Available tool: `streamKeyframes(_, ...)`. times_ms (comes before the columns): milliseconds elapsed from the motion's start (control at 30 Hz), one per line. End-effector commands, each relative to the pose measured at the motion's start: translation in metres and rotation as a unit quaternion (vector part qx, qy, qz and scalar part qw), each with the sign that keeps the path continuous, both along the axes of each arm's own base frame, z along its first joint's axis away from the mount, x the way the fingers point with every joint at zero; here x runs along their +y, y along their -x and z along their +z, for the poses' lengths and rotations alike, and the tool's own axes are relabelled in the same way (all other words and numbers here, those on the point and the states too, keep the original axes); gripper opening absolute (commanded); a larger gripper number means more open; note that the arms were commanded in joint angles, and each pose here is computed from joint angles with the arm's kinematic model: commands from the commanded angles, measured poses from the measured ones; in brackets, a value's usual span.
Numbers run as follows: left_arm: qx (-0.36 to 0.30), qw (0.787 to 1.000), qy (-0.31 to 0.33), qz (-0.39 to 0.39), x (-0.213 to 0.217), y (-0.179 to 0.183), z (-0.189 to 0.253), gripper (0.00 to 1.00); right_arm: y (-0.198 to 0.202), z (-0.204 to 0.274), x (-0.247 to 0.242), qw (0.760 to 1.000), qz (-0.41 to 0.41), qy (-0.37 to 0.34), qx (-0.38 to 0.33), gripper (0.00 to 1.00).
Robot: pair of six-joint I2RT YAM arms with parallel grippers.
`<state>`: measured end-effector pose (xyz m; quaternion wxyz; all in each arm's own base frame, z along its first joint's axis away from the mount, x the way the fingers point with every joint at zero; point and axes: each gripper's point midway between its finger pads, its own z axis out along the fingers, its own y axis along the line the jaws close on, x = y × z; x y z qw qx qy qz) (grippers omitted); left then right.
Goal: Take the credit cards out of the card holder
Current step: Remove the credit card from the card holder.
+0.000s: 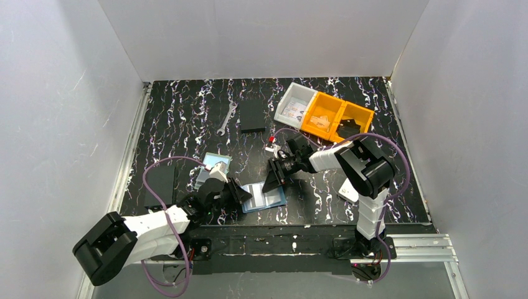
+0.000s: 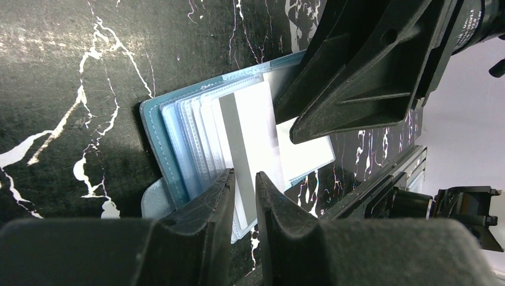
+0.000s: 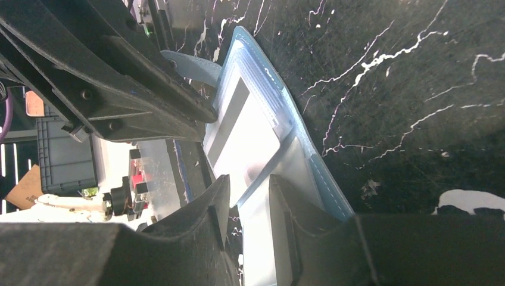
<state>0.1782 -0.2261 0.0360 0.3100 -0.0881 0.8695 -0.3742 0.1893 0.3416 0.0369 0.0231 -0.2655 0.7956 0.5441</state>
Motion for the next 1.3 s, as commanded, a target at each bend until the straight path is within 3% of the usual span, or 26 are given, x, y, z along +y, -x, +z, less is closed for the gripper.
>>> streamKeyframes(0, 0.024, 0.999, -0.016, 0.016, 0.002, -0.003, -0.009, 0.18, 0.0, -0.001, 0.004, 1.0, 0.004, -0.003, 0.005, 0.4)
streamKeyframes(233, 0.077, 0.996, -0.037, 0.036, 0.007, 0.003, -0.029, 0.09, 0.001, -0.006, 0.005, 1.0, -0.009, 0.004, 0.028, 0.42)
streamKeyframes(433, 0.099, 0.992, -0.053, 0.054, 0.017, 0.009, -0.04, 0.07, 0.001, -0.011, 0.003, 0.999, -0.02, 0.016, 0.041, 0.41)
streamKeyframes(567, 0.107, 0.99, -0.067, 0.061, 0.023, 0.012, -0.047, 0.07, 0.002, -0.013, 0.004, 0.998, -0.023, 0.018, 0.053, 0.31)
streamKeyframes(733, 0.12, 0.986, -0.084, 0.076, 0.033, 0.015, -0.059, 0.06, -0.001, -0.016, 0.001, 0.997, -0.032, 0.019, 0.064, 0.01)
streamKeyframes(1267, 0.134, 0.977, -0.114, 0.119, 0.057, 0.022, -0.081, 0.04, -0.034, -0.007, -0.029, 0.999, -0.047, 0.014, 0.001, 0.01)
